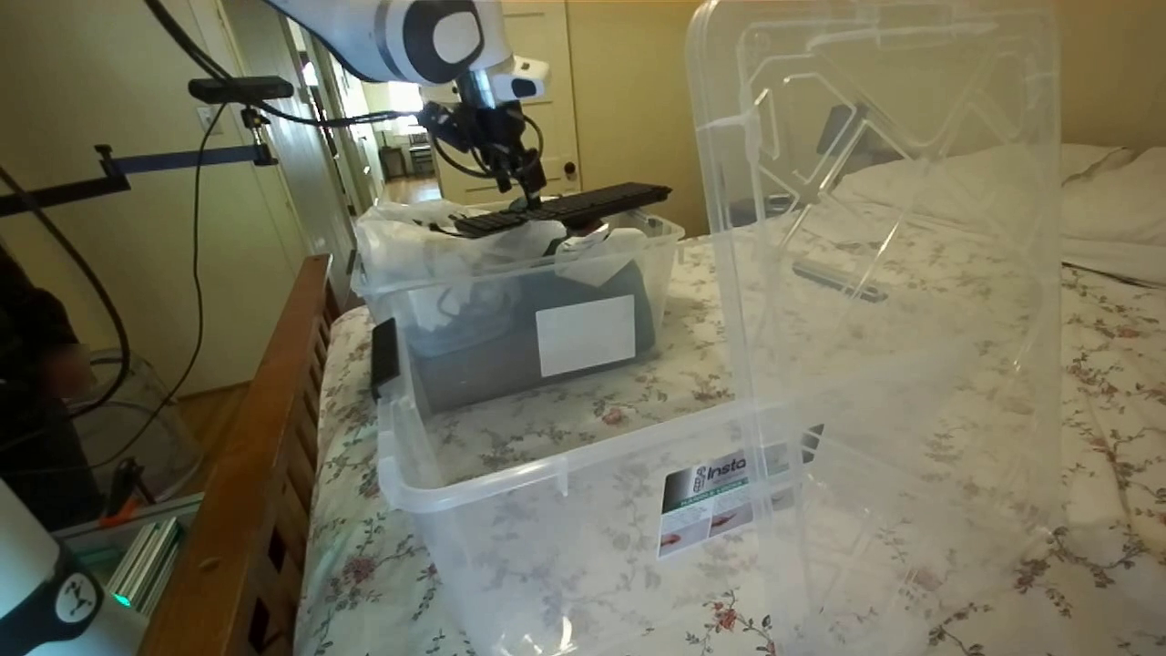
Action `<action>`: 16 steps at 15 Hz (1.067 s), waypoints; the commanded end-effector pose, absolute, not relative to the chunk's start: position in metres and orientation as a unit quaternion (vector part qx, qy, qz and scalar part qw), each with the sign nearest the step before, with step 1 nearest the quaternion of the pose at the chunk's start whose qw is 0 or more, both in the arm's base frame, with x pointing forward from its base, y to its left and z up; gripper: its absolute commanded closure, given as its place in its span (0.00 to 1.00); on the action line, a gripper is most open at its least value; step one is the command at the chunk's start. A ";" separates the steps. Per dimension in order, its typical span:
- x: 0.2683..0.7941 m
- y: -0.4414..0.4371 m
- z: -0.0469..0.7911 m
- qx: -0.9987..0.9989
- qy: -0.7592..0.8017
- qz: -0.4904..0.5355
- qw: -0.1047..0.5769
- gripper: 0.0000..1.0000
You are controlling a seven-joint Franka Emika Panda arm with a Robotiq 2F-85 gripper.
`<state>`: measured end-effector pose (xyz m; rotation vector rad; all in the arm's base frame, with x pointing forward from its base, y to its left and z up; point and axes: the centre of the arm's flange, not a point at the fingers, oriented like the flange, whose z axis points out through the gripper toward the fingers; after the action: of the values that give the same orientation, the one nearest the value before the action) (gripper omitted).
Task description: Take the keyboard out of the clear container and put it in the container on the right.
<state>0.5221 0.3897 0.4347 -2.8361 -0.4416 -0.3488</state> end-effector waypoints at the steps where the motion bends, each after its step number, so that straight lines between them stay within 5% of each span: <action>1: 0.587 0.408 0.432 -0.964 -0.139 -0.097 0.207 0.00; 16: 0.632 0.421 0.379 -0.939 -0.164 0.030 0.300 0.00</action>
<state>0.6210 0.4067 0.3768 -2.6001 -0.4237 -0.0391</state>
